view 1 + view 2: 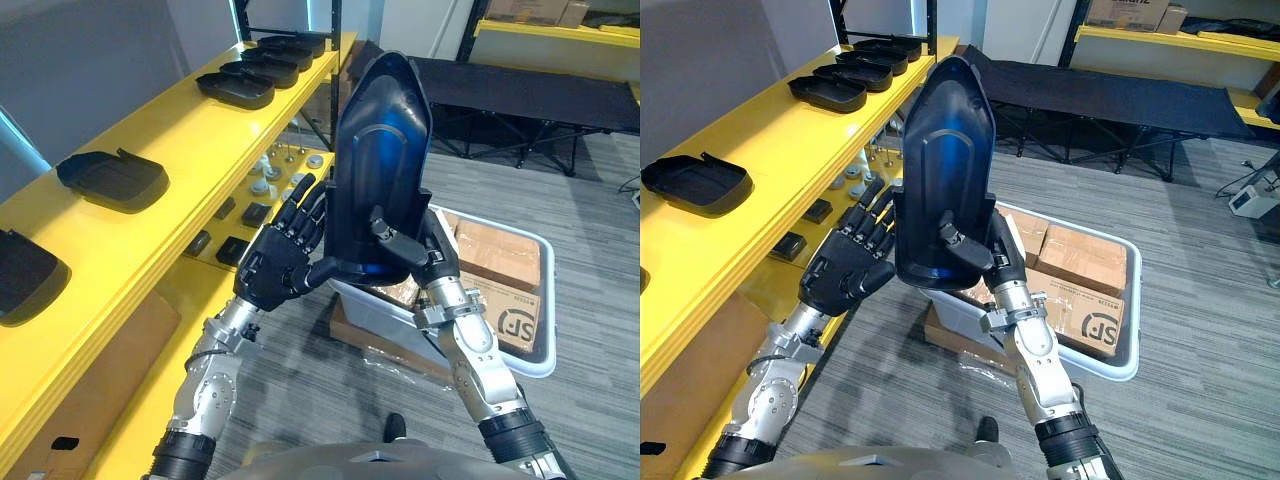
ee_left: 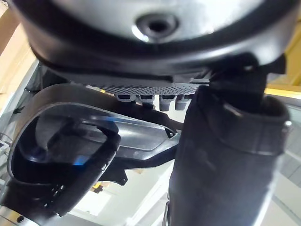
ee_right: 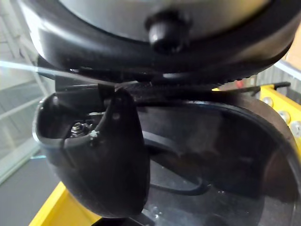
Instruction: Walk over and take three plastic housings, then place them on the shelf
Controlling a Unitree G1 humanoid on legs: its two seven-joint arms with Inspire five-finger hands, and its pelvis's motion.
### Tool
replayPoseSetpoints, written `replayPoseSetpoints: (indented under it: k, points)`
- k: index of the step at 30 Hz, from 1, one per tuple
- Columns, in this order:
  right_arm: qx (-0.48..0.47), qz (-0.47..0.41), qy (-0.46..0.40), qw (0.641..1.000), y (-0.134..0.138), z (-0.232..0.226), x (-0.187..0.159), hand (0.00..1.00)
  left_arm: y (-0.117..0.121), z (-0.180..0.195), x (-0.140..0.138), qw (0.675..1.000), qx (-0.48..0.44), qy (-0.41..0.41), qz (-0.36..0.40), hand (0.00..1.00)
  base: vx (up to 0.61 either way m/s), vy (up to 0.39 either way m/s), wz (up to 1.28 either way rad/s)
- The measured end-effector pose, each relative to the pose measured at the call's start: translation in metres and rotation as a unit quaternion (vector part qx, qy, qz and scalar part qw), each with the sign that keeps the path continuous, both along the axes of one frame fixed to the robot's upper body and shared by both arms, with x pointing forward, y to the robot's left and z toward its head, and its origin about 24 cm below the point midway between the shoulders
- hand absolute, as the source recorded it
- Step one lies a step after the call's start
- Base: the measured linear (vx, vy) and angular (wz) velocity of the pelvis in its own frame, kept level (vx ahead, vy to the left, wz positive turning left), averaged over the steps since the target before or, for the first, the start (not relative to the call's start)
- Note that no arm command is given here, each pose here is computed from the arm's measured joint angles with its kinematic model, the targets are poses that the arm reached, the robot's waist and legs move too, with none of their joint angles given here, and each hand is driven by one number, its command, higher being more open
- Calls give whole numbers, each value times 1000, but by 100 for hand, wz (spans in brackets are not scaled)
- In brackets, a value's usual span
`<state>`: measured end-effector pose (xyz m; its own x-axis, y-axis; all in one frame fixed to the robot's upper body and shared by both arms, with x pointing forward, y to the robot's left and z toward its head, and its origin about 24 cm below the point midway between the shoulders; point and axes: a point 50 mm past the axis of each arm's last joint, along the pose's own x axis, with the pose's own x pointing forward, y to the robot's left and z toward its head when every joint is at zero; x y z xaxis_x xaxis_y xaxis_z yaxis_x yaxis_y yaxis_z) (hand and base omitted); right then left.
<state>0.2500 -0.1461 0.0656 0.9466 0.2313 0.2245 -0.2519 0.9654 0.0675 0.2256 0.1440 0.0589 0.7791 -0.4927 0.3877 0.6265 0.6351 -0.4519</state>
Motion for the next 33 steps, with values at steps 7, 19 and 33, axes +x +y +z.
replayPoseSetpoints:
  k: [7,19,33]
  points:
    - [-7,23,2,1000,6,-2,-1,0,4,0,2,1000,21,5,11,100,0,0,0]
    - [-58,135,22,989,42,-14,-12,0,14,4,13,990,-2,43,132,100,0,0,1]
    - [-72,120,38,989,46,-23,-14,0,9,-6,16,991,44,71,107,100,0,0,1]
